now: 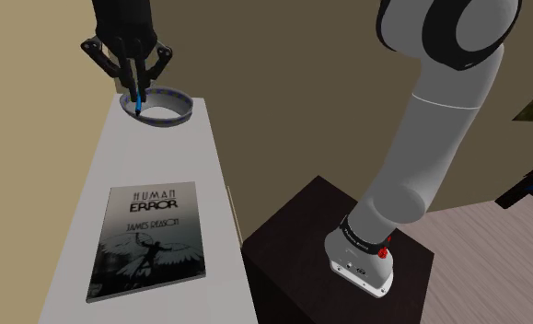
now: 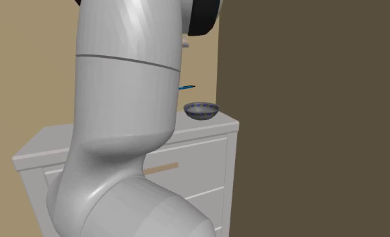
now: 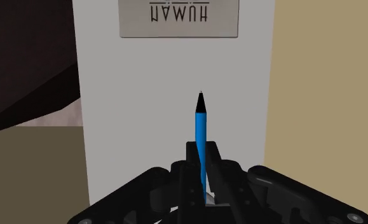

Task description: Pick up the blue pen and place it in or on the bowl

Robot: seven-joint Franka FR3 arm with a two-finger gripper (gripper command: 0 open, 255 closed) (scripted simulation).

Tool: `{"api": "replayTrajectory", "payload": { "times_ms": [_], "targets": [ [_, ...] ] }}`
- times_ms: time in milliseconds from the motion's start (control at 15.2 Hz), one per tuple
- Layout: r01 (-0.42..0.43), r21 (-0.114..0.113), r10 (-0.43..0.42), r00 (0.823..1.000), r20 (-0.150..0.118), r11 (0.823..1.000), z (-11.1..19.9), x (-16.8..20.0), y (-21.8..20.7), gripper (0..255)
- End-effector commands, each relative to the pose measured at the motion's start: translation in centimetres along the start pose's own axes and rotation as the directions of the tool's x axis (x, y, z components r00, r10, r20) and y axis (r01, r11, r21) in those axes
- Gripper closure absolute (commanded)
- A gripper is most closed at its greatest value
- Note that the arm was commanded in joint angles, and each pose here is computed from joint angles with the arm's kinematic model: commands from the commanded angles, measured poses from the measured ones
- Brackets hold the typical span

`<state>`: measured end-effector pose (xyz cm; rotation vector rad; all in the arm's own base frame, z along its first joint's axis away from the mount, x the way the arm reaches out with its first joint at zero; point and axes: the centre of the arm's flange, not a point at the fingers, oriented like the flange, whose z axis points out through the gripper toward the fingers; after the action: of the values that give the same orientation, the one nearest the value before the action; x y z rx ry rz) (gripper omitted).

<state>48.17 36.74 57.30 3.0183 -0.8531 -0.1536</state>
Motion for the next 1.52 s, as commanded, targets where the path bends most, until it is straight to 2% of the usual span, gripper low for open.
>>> {"api": "replayTrajectory", "payload": {
  "times_ms": [0,396,1452],
  "targets": [
    [0.001,0.0,-0.001,1.0,0.0,1.0,-0.6,2.5,0.5,255],
    [0.001,0.0,-0.001,1.0,0.0,1.0,-2.3,10.5,2.3,255],
    [0.001,0.0,-0.001,1.0,0.0,1.0,6.1,11.3,2.1,255]
  ]
}}
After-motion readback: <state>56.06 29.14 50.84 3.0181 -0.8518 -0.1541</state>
